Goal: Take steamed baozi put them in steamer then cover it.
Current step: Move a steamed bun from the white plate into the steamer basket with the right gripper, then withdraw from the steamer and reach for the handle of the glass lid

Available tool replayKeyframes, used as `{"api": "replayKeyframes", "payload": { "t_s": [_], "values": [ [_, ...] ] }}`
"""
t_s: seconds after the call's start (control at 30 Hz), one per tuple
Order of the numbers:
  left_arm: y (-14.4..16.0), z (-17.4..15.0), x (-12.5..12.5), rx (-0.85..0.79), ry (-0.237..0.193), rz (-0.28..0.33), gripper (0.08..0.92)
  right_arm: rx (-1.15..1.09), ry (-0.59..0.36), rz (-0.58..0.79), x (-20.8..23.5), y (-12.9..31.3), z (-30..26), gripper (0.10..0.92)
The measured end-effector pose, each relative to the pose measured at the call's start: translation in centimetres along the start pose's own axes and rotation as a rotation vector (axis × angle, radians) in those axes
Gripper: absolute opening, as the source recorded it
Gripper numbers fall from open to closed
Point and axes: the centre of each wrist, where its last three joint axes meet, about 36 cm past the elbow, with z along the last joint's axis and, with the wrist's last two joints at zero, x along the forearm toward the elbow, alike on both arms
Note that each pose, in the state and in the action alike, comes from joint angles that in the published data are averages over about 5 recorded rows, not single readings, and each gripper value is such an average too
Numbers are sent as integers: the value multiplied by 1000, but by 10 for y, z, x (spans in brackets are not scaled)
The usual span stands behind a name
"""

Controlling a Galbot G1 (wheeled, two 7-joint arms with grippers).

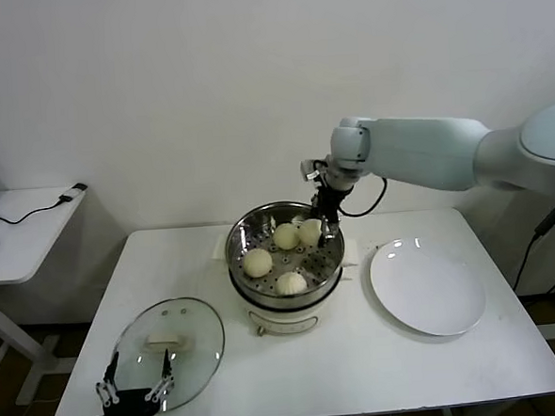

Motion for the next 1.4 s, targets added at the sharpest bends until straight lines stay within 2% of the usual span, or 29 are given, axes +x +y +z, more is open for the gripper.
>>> {"api": "replayKeyframes", "payload": {
  "t_s": [0.43, 0.7, 0.9, 1.17, 1.4],
  "values": [
    [-1, 2, -3, 2, 3, -2, 823, 11, 37, -44, -29, 7, -1, 721],
    [0, 0, -5, 2, 0, -5, 823, 20, 45, -56, -34, 7, -2, 815],
    [1, -1, -6, 1, -3, -6, 823, 14, 28, -49, -21, 3, -1, 823],
    [1, -3, -6, -2, -8, -4, 823, -6, -43, -16, 10, -1, 9, 823],
    [3, -6, -6, -7, -15, -6, 823, -23, -217, 77, 43, 2, 45, 823]
  ]
}}
